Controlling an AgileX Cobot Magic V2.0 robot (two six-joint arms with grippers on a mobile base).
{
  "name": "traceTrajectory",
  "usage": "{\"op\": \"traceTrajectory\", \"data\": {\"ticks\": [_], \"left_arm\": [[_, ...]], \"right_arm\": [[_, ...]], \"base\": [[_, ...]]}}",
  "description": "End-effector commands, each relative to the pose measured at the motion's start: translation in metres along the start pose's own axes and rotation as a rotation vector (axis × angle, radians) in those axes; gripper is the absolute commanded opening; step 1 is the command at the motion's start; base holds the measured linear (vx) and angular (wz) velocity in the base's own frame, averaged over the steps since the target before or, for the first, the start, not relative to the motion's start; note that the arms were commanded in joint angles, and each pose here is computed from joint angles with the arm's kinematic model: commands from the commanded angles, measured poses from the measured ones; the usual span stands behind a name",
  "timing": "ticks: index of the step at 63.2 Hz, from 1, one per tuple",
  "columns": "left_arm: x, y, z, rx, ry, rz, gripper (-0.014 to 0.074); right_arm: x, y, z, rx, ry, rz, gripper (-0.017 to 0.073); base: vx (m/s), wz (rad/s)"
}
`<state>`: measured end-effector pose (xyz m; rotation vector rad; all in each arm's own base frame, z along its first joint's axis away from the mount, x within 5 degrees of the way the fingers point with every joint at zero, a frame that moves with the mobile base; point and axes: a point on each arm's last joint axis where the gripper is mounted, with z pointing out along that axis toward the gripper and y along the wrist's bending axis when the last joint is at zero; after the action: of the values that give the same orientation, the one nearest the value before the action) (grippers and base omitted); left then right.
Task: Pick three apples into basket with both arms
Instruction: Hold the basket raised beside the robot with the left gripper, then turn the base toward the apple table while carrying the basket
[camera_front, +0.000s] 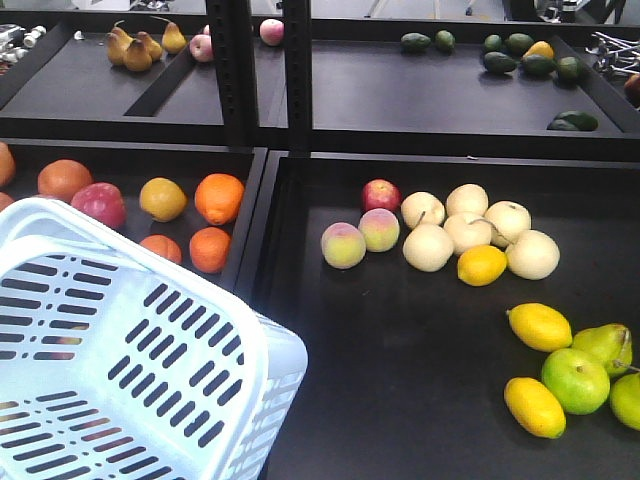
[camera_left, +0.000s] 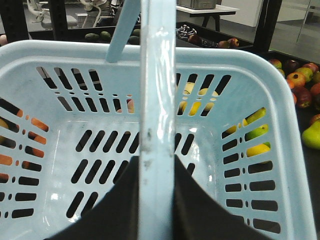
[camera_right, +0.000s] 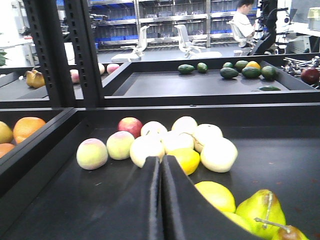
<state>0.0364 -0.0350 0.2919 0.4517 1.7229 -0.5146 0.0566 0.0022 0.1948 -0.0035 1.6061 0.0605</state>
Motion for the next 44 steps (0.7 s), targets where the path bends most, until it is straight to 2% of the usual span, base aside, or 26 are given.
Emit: {"op": "traceTrajectory", "data": {"ticks": [1, 23, 44], "left_arm": [[-0.0176, 0.0009, -0.0025, -0.017, -0.121, -0.025, -0.0008], [-0.0176, 0.0009, -0.0025, -0.017, -0.121, -0.025, -0.0008], [-0.0176, 0.0009, -0.0025, -0.017, -0.121, -0.025, -0.0008]], "right_arm": [[-0.0022, -0.0001, -0.0005, 0.002, -0.067, -0.015, -0.0004], [-0.0022, -0.0001, -0.0005, 0.002, -0.067, -0.015, -0.0004], [-0.0022, -0.0001, -0.0005, 0.002, -0.067, -0.015, -0.0004]], "base": [[-0.07, 0.11], [-0.08, 0.16], [-0.07, 0.31]]}}
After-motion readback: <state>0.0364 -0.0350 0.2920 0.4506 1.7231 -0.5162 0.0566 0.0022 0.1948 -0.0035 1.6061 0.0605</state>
